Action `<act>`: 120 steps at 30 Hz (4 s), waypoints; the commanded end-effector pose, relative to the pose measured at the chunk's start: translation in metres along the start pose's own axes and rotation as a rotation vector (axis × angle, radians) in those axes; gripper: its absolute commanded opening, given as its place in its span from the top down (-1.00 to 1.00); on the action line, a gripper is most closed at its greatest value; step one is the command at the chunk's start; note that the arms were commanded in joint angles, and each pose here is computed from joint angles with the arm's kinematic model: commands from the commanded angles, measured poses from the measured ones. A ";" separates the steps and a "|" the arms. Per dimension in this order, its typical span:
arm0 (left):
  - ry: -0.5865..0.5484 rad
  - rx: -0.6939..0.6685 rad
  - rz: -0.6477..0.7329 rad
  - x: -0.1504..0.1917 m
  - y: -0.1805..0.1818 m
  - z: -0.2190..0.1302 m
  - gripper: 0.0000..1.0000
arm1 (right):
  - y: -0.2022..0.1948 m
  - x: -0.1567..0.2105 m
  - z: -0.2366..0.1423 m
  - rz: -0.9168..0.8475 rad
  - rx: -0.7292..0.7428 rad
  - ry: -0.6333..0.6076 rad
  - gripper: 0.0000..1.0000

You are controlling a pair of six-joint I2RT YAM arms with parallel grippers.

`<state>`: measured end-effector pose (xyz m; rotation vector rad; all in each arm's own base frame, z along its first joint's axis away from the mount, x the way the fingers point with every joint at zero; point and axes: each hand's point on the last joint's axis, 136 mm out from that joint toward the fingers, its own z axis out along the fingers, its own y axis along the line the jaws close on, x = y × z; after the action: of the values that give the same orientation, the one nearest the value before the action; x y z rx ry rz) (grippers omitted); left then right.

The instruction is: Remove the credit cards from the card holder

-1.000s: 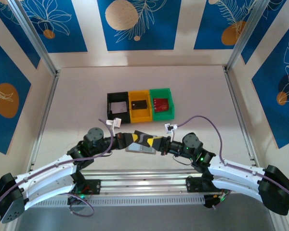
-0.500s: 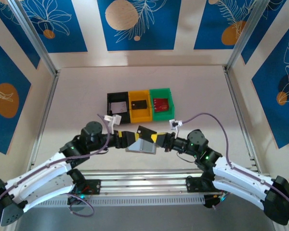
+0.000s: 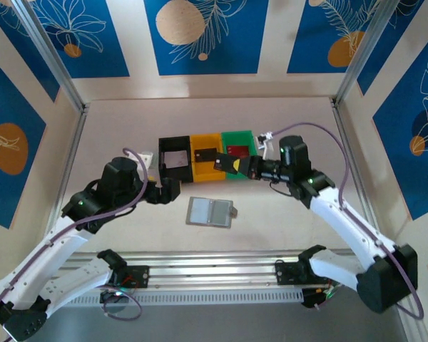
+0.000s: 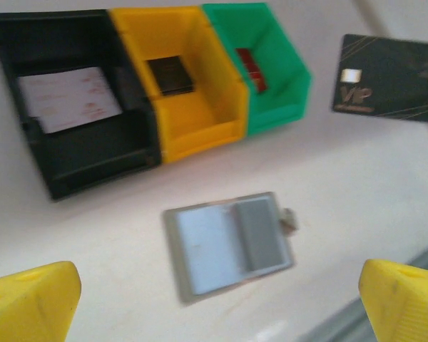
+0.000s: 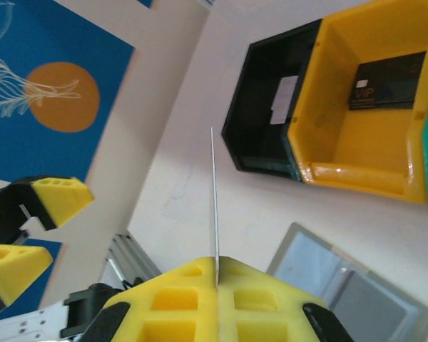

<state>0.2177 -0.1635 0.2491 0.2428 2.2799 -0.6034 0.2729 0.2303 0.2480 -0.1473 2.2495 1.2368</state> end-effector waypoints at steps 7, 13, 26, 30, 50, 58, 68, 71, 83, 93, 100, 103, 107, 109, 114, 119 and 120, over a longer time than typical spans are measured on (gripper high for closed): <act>-0.080 -0.294 0.070 0.012 0.063 -0.012 -0.99 | -0.030 -0.006 0.040 0.037 0.129 0.206 1.00; -0.104 -0.362 0.073 0.011 0.075 -0.016 -0.99 | -0.048 -0.025 0.080 0.051 0.193 0.262 1.00; -0.142 -0.422 0.061 0.011 0.087 -0.026 -0.99 | -0.087 -0.045 0.159 0.061 0.296 0.370 1.00; -0.149 -0.427 0.060 0.010 0.088 -0.028 -0.99 | -0.098 -0.045 0.174 0.065 0.321 0.399 1.00; -0.143 -0.424 0.070 0.011 0.088 -0.025 -0.99 | -0.129 -0.039 0.215 0.102 0.334 0.466 1.00; -0.141 -0.422 0.072 0.011 0.087 -0.024 -0.99 | -0.134 -0.039 0.220 0.112 0.343 0.470 1.00; -0.138 -0.416 0.075 0.012 0.087 -0.024 -0.99 | -0.139 -0.036 0.222 0.115 0.352 0.484 0.95; -0.134 -0.415 0.075 0.012 0.086 -0.023 -0.99 | -0.140 -0.036 0.221 0.112 0.360 0.484 0.85; -0.132 -0.417 0.076 0.012 0.086 -0.022 -0.99 | -0.141 -0.042 0.217 0.099 0.382 0.480 0.68; -0.133 -0.418 0.074 0.012 0.087 -0.023 -0.99 | -0.140 -0.048 0.214 0.096 0.396 0.473 0.60; -0.133 -0.418 0.074 0.013 0.087 -0.024 -0.99 | -0.137 -0.056 0.212 0.084 0.409 0.462 0.56; -0.133 -0.418 0.074 0.013 0.087 -0.024 -0.99 | -0.134 -0.062 0.208 0.077 0.413 0.451 0.56; -0.134 -0.417 0.074 0.012 0.087 -0.024 -0.99 | -0.129 -0.072 0.203 0.064 0.423 0.434 0.55; -0.133 -0.418 0.074 0.012 0.087 -0.024 -0.99 | -0.126 -0.077 0.199 0.061 0.424 0.425 0.55; -0.134 -0.421 0.074 0.012 0.087 -0.024 -0.99 | -0.109 -0.093 0.185 0.035 0.430 0.389 0.55; -0.129 -0.413 0.073 0.013 0.086 -0.023 -0.99 | -0.066 -0.108 0.158 -0.011 0.384 0.331 0.55; -0.126 -0.410 0.074 0.013 0.085 -0.023 -0.99 | -0.054 -0.108 0.149 -0.029 0.370 0.315 0.54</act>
<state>0.2258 -0.0810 0.2287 0.0693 2.1830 -0.1219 0.4649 0.3043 0.1356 -0.1832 2.8079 0.7651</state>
